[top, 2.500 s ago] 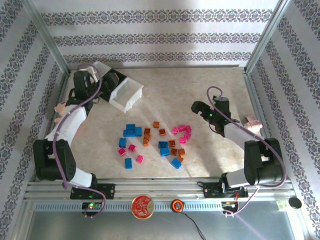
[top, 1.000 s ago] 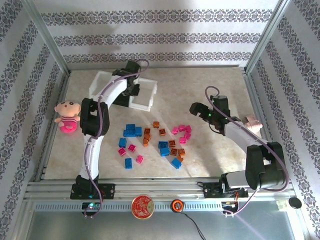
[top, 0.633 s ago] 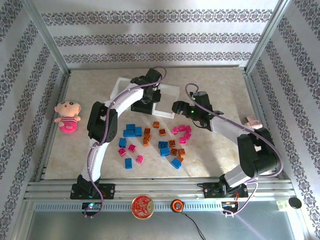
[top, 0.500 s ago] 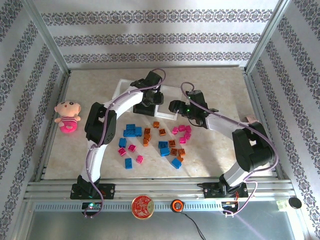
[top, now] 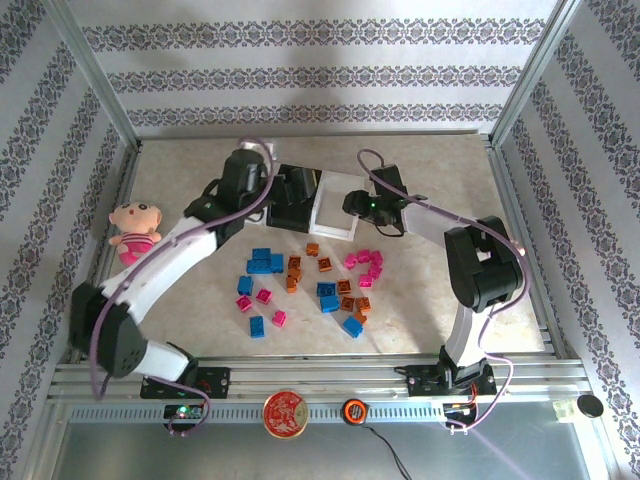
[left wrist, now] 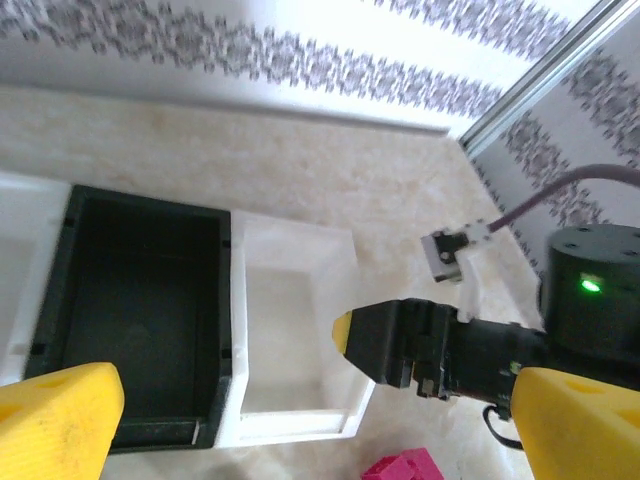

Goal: Sort the legos into containers by color
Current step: Rotate the container at the top-center of the table.

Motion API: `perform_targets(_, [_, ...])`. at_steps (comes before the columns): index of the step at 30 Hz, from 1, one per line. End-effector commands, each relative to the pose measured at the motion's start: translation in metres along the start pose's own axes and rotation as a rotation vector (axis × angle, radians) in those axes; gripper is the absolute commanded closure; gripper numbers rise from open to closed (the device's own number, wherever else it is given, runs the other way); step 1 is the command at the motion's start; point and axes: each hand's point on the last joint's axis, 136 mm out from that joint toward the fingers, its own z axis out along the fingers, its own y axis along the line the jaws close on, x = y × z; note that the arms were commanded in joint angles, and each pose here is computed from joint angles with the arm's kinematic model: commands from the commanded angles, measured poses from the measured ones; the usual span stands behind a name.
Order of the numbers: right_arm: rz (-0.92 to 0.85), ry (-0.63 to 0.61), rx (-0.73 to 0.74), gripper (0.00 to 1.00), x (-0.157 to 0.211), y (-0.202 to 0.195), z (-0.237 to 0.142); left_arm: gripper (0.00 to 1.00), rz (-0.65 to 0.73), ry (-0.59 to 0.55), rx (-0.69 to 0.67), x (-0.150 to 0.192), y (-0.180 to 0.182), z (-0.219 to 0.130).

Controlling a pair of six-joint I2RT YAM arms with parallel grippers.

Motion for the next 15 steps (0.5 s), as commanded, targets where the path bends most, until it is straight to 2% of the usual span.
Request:
perform_targets(1, [-0.066, 0.063, -0.013, 0.50, -0.001, 0.004, -0.002, 0.00, 0.049, -0.123, -0.007, -0.007, 0.007, -0.024])
perform_targets(8, [-0.122, 0.160, 0.029, 0.51, 0.005, -0.003, 0.003, 0.00, 0.038, -0.306, 0.073, 0.003, 0.012, -0.078])
perform_targets(9, [-0.125, 0.170, 0.037, 0.55, 0.006, -0.005, 0.004, 0.00, 0.029, -0.315, 0.078, 0.005, 0.014, -0.083])
perform_targets(15, [-0.150, 0.180, 0.060, 0.70, -0.004, -0.013, 0.000, 0.00, 0.014, -0.226, 0.126, 0.024, 0.008, -0.087])
